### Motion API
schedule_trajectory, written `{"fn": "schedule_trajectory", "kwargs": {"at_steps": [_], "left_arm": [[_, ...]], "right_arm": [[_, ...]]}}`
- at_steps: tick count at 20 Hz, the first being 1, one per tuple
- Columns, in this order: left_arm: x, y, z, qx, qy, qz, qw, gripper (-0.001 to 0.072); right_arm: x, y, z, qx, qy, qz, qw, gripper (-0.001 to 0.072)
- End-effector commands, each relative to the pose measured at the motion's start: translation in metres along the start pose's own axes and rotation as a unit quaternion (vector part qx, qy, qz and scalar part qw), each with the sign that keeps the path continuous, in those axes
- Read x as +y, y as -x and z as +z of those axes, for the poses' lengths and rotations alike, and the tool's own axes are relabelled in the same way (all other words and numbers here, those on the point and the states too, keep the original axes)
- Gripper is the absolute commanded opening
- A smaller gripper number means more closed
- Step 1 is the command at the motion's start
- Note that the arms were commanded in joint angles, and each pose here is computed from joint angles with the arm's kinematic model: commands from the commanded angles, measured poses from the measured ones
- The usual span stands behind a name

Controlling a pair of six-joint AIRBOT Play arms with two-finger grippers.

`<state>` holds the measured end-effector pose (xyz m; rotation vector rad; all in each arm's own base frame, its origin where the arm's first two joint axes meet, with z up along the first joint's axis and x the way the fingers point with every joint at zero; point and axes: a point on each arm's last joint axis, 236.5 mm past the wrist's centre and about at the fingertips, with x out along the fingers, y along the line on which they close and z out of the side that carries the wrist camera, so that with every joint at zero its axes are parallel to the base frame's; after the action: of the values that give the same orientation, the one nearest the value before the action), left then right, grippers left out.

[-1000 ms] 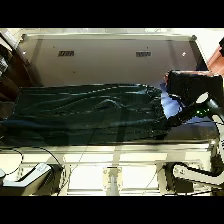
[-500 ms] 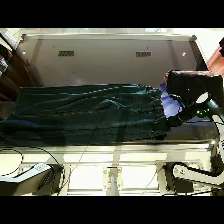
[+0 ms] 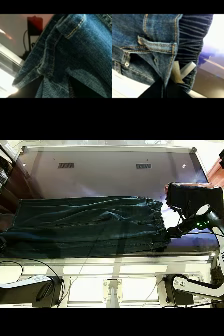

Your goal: Fold the clothes and pants, and hang the long-sleeved shirts on hangers.

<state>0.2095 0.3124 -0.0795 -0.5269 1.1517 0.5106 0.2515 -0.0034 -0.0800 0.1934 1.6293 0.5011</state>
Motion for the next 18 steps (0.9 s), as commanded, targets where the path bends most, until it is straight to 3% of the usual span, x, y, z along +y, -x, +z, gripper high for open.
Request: {"fn": "schedule_trajectory", "kwargs": {"at_steps": [1,3,5,10,14,16,18], "left_arm": [[0.0,-0.004,0.0,0.002,0.012,-0.003,1.0,0.0361],[0.0,-0.01,-0.004,0.011,0.016,-0.007,1.0,0.0319],[-0.001,-0.013,-0.007,0.018,0.029,-0.011,0.999,0.0022],[0.008,0.041,0.03,-0.058,0.025,0.022,0.998,0.0026],[0.03,0.142,0.076,-0.19,0.022,0.086,0.978,0.0026],[0.016,0.147,0.08,-0.211,0.058,0.032,0.975,0.0027],[0.004,0.142,0.075,-0.197,0.046,0.01,0.979,0.0027]], "right_arm": [[0.0,0.001,0.003,-0.007,-0.003,-0.001,1.0,0.003],[0.0,0.001,0.004,-0.008,-0.003,0.0,1.0,0.003],[0.003,0.001,0.005,-0.012,-0.009,0.006,1.0,0.003],[0.023,0.029,0.003,0.009,0.017,0.032,0.999,0.0029],[0.014,0.078,0.005,-0.05,0.016,-0.005,0.999,0.0028],[-0.001,0.096,-0.009,-0.075,-0.02,-0.016,0.997,0.0028],[-0.015,0.109,-0.026,-0.095,-0.061,-0.015,0.993,0.0028]]}}
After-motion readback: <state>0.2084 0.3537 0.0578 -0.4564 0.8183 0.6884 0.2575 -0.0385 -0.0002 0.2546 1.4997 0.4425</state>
